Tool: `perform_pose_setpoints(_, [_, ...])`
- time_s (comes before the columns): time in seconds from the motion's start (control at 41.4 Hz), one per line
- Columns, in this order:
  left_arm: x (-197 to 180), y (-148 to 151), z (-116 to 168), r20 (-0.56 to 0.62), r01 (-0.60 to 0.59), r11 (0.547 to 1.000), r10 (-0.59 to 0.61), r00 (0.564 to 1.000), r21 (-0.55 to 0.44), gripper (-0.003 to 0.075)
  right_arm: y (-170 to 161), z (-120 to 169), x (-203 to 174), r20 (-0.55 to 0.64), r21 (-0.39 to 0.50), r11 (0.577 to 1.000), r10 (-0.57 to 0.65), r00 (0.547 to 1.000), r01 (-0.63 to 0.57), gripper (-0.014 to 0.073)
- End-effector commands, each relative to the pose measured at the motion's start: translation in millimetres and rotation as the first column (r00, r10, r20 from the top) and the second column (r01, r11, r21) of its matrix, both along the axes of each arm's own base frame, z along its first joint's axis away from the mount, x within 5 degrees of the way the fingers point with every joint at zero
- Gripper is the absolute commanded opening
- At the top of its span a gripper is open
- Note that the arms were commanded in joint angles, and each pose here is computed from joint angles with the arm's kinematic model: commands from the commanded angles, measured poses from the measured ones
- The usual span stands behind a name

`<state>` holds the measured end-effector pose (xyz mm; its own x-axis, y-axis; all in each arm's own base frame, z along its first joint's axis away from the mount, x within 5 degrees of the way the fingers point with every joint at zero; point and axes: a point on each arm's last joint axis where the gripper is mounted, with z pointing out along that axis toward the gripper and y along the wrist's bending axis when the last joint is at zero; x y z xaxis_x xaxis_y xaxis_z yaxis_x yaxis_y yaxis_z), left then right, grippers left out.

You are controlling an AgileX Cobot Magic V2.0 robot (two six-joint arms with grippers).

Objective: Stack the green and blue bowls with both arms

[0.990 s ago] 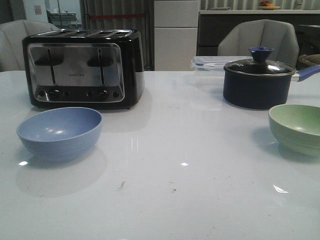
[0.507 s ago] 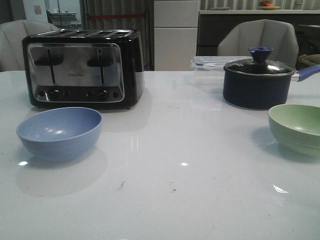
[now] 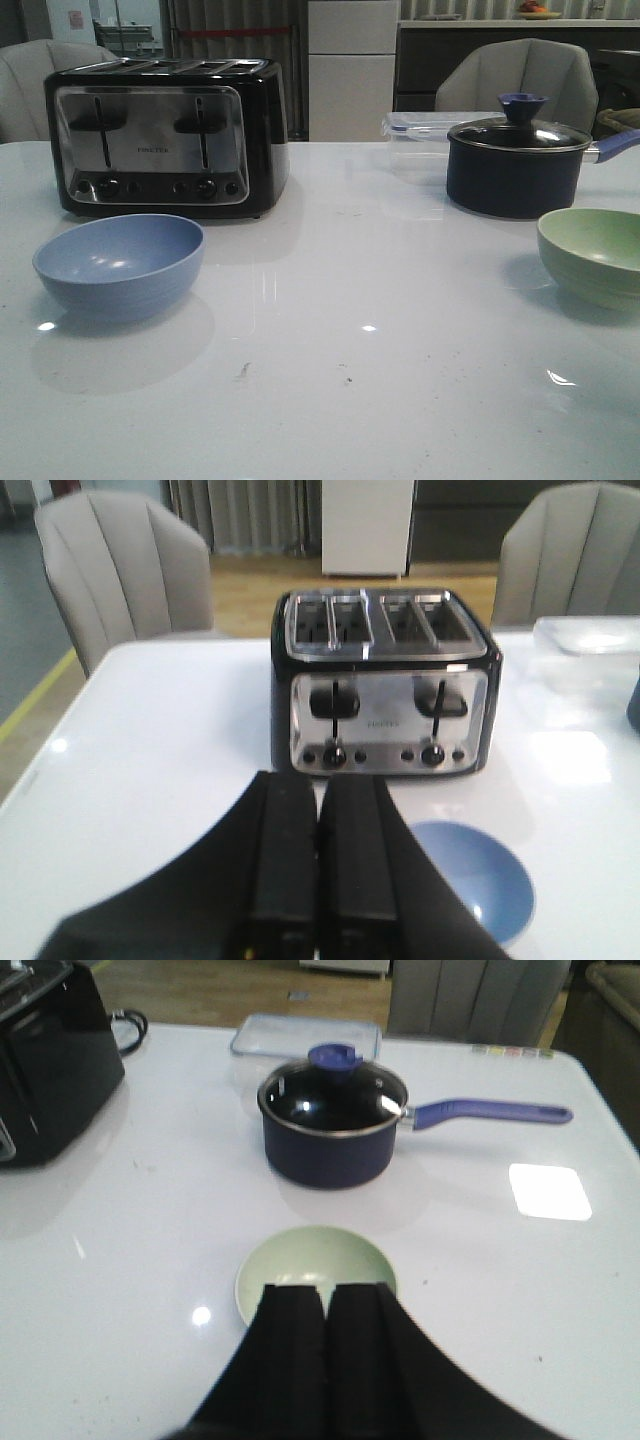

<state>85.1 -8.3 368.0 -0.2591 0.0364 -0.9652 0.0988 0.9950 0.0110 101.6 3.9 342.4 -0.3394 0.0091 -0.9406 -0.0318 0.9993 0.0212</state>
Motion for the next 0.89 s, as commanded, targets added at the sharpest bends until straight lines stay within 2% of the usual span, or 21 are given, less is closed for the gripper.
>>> perform_pose_setpoints(0.0, [13.2, -0.9, 4.6, -0.016, -0.003, 1.000, 0.003, 1.000, -0.012, 0.0099, -0.6, 4.1, 16.9, 0.003, -0.011, 1.000, -0.008, 1.000, 0.008, 0.0057])
perform_pose_setpoints(0.266, [46.4, -3.8, -24.4, -0.214, -0.002, 1.000, 0.000, 0.977, -0.007, 0.0099, 0.3, -25.3, 49.6, -0.242, -0.020, 1.000, -0.009, 0.970, 0.004, 0.0062])
perform_pose_setpoints(0.338, [52.6, -4.2, -27.5, -0.234, -0.002, 1.000, 0.001, 0.972, -0.006, 0.0110, 0.5, -33.2, 58.2, -0.294, -0.021, 1.000, -0.009, 0.956, 0.003, 0.0125])
perform_pose_setpoints(0.434, [59.0, -4.6, -30.1, -0.245, -0.003, 1.000, 0.002, 0.969, -0.005, 0.0202, 0.8, -44.0, 70.3, -0.355, -0.023, 1.000, -0.010, 0.935, 0.001, 0.0303])
perform_pose_setpoints(0.507, [62.2, -4.7, -31.8, -0.255, -0.004, 1.000, 0.003, 0.967, -0.002, 0.0322, 0.8, -52.4, 79.4, -0.394, -0.024, 1.000, -0.011, 0.919, 0.002, 0.0422])
perform_pose_setpoints(0.555, [63.7, -4.8, -32.7, -0.260, -0.004, 1.000, 0.003, 0.966, -0.002, 0.0417, 1.0, -55.9, 84.9, -0.410, -0.025, 1.000, -0.011, 0.912, 0.001, 0.0471])
perform_pose_setpoints(0.628, [63.9, -4.8, -32.4, -0.256, -0.004, 1.000, 0.003, 0.967, -0.002, 0.0482, -0.2, -60.5, 95.1, -0.431, -0.020, 1.000, -0.018, 0.902, 0.011, 0.0487])
perform_pose_setpoints(0.869, [64.2, -4.7, -31.9, -0.249, -0.004, 1.000, 0.004, 0.968, -0.001, 0.0455, -24.5, -69.3, 138.4, -0.514, 0.012, 0.991, -0.107, 0.851, 0.132, 0.0487])
